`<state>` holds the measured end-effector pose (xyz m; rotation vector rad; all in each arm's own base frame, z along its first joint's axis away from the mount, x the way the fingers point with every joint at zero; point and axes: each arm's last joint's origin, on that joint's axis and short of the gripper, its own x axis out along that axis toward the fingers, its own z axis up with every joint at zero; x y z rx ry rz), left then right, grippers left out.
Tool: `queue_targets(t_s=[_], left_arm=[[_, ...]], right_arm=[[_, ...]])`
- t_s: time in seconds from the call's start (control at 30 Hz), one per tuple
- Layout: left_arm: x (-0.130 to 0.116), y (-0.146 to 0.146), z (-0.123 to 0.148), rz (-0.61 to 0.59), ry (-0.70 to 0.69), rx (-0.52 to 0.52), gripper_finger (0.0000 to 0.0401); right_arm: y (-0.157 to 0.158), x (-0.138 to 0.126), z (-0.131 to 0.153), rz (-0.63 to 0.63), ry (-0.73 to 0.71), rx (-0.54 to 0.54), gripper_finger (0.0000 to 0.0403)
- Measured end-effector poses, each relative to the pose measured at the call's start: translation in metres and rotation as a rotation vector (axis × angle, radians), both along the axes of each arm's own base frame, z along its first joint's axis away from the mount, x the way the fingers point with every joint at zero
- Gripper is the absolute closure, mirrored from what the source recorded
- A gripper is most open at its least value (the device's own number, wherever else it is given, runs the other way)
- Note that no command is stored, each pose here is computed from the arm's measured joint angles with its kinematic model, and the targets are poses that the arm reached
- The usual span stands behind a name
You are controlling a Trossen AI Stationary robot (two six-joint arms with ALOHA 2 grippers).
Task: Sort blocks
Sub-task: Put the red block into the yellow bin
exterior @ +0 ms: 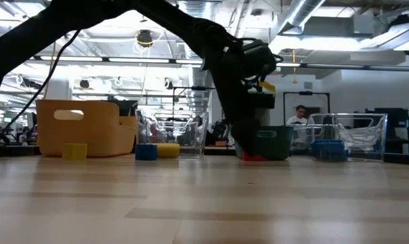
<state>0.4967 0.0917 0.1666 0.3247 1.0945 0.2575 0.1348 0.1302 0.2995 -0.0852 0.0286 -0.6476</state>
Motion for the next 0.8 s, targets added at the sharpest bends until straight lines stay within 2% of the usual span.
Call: queue_targets(t_s=[0.13, 0.2, 0.3, 0.4, 0.47, 0.63, 0.7, 0.8], left_arm=[[-0.005, -0.002, -0.008, 0.007, 0.045, -0.023, 0.0221], [-0.008, -0.004, -0.008, -0.017, 0.062, -0.086, 0.0221], [-0.006, -0.015, -0.007, -0.110, 0.049, -0.208, 0.0221], [-0.003, -0.052, 0.000, -0.264, 0.041, -0.253, 0.0221], [-0.002, -0.078, 0.005, -0.356, 0.058, -0.236, 0.0221], [-0.001, -0.117, 0.017, -0.462, 0.085, -0.037, 0.0221], [-0.001, -0.122, 0.018, -0.477, 0.090, -0.017, 0.0221], [-0.003, -0.125, 0.017, -0.495, 0.104, -0.043, 0.0221]], right_arm=[[0.000, 0.000, 0.000, 0.000, 0.007, -0.009, 0.0168], [0.000, 0.000, 0.001, 0.000, 0.008, -0.010, 0.0168], [0.000, 0.000, 0.002, 0.000, 0.011, -0.015, 0.0168], [0.000, 0.000, 0.002, 0.000, 0.013, -0.018, 0.0168], [0.000, 0.000, 0.002, 0.000, 0.013, -0.018, 0.0168], [0.000, 0.000, 0.002, 0.000, 0.013, -0.018, 0.0168], [0.000, 0.000, 0.002, -0.001, 0.011, -0.015, 0.0168], [0.000, 0.000, 0.002, 0.000, 0.006, -0.007, 0.0168]])
